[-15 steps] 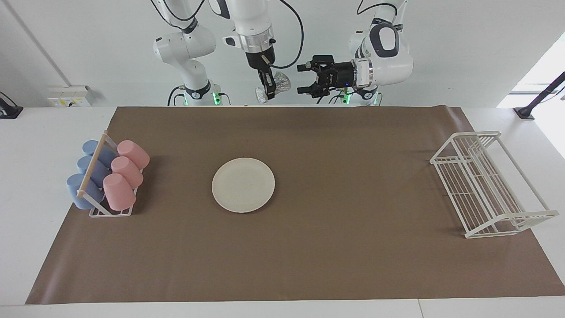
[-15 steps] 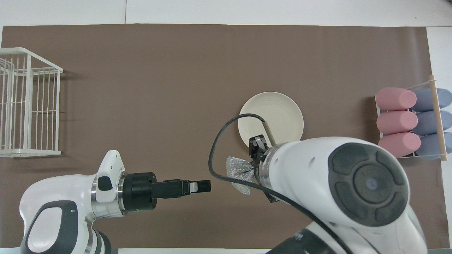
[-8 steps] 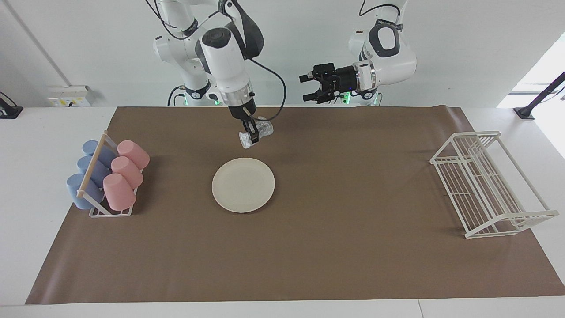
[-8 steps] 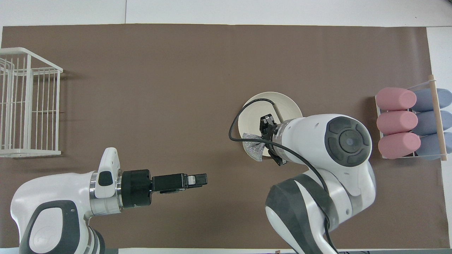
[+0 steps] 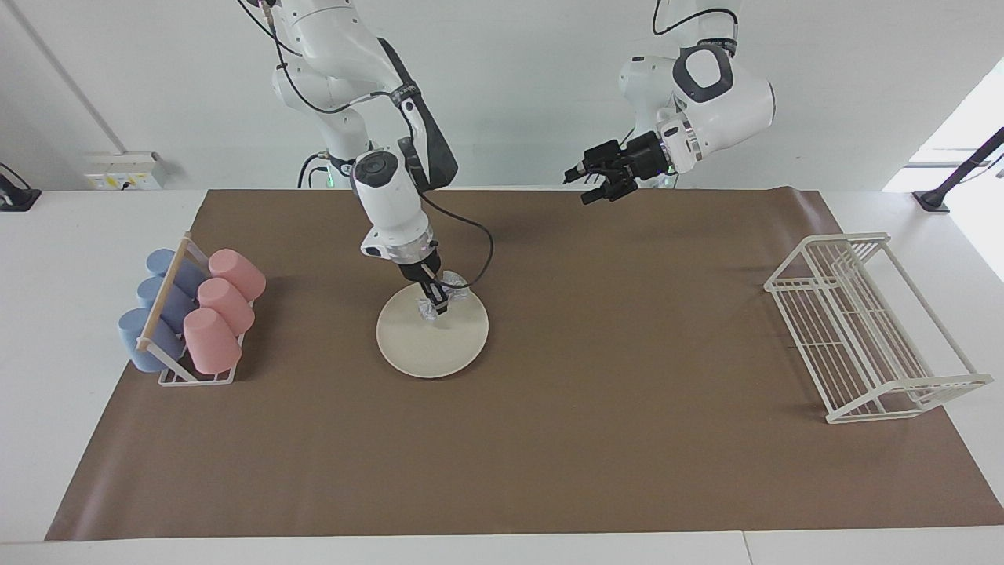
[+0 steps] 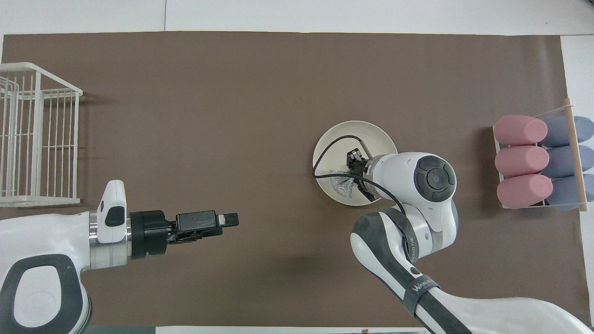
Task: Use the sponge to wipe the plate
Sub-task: 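Rub the sponge in circles over the plate with the right gripper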
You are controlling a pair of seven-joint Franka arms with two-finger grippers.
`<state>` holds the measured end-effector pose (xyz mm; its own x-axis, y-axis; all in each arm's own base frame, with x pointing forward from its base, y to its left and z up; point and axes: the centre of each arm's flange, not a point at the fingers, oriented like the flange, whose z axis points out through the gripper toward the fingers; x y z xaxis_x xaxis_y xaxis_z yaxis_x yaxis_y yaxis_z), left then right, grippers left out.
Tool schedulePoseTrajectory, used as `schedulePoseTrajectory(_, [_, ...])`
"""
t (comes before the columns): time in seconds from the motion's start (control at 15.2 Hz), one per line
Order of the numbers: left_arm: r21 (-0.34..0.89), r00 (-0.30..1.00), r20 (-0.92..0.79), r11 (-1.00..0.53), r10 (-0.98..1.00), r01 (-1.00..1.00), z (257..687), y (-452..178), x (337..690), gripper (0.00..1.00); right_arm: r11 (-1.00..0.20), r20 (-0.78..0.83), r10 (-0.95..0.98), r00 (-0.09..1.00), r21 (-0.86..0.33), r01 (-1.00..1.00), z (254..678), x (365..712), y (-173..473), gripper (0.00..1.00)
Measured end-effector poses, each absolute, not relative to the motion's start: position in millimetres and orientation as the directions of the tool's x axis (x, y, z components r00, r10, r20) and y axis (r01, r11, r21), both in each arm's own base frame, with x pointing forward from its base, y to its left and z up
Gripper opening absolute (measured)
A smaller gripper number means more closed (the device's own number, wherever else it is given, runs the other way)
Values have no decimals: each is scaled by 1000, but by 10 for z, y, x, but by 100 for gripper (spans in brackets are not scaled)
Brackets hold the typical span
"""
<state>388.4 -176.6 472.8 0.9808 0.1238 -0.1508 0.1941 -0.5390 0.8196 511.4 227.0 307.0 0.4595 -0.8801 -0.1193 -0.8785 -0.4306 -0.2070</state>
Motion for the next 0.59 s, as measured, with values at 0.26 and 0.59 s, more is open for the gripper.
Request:
schedulePoseTrajectory(0.26, [698, 988, -108, -699, 112, 156, 4815, -1450, 3996, 100, -448, -118, -870, 479, -216, -868, 2931, 5126, 2305, 11])
schedulePoseTrajectory(0.59, [472, 994, -108, -880, 0, 51, 4812, -1056, 4040, 100, -531, -82, -824, 560, -232, -815, 2929, 5265, 1966, 11])
